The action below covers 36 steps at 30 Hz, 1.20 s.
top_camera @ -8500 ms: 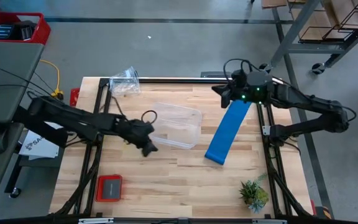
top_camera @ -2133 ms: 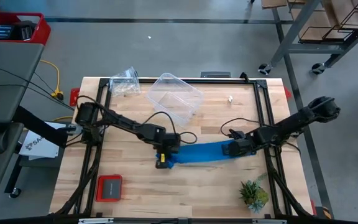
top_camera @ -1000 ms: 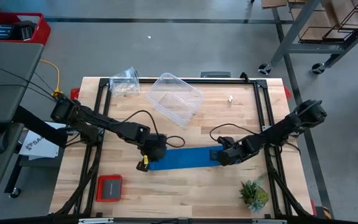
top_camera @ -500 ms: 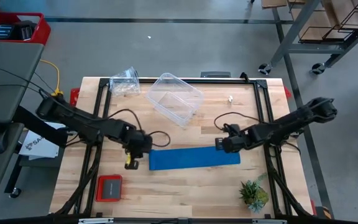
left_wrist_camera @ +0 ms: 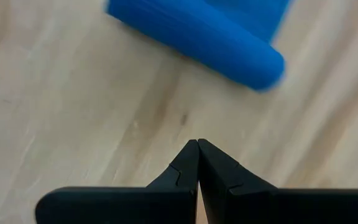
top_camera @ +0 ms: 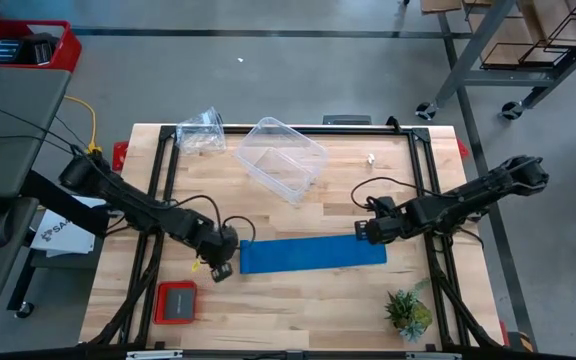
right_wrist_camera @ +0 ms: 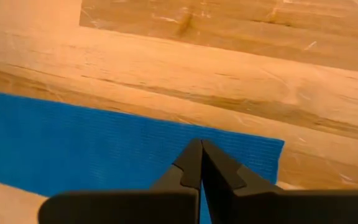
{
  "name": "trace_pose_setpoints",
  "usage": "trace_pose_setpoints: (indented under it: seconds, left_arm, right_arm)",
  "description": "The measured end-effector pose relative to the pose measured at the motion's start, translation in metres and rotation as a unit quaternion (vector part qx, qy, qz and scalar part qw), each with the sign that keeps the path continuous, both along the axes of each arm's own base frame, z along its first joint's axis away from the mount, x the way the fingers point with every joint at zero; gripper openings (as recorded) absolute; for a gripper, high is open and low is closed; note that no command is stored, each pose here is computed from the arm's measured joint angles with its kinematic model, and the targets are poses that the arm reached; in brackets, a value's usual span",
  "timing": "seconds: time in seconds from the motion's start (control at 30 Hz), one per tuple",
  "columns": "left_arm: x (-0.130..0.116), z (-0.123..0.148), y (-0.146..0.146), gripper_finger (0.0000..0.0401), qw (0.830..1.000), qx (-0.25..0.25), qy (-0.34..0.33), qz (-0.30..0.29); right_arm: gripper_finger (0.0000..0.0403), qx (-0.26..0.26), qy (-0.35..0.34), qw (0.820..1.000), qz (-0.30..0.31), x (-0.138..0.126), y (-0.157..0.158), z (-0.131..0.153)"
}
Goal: Roll bandage
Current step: Roll the blue bandage
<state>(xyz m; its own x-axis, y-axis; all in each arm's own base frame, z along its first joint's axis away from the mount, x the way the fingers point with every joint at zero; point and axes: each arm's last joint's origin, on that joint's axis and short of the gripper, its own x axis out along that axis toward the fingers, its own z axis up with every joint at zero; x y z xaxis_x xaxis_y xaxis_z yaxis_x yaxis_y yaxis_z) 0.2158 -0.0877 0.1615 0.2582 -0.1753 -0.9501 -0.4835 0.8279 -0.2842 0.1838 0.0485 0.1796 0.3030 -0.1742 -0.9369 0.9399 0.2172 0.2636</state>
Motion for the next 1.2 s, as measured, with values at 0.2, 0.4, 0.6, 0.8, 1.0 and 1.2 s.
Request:
trace_pose_setpoints:
  seconds: [0.2,0.4,0.6,0.8,1.0,1.2]
  left_arm:
    - [0.012,-0.017,0.014,0.0000,0.995,-0.016,0.039,0.092]
    - [0.025,-0.019,0.018,0.0000,0.975,-0.078,0.025,0.208]
    - [0.026,-0.018,0.011,0.0000,0.953,-0.091,0.019,0.289]
    - [0.030,-0.016,0.008,0.0000,0.941,-0.106,-0.004,0.320]
    - [0.036,-0.013,0.008,0.0000,0.931,-0.119,-0.039,0.343]
    - [0.043,-0.010,0.013,0.0000,0.922,-0.121,-0.080,0.359]
  right_arm:
    - [0.0000,-0.010,-0.001,1.000,-0.002,0.000,-0.001,0.000]
    - [0.0000,-0.012,0.000,1.000,-0.003,-0.001,-0.001,0.000]
    - [0.0000,-0.012,0.001,1.000,-0.002,-0.001,-0.001,0.000]
    - [0.0000,-0.019,0.002,1.000,0.008,-0.001,-0.001,0.000]
    - [0.0000,-0.023,0.004,1.000,0.017,-0.001,-0.001,0.000]
    - [0.0000,-0.024,0.005,0.999,0.021,-0.001,-0.001,0.000]
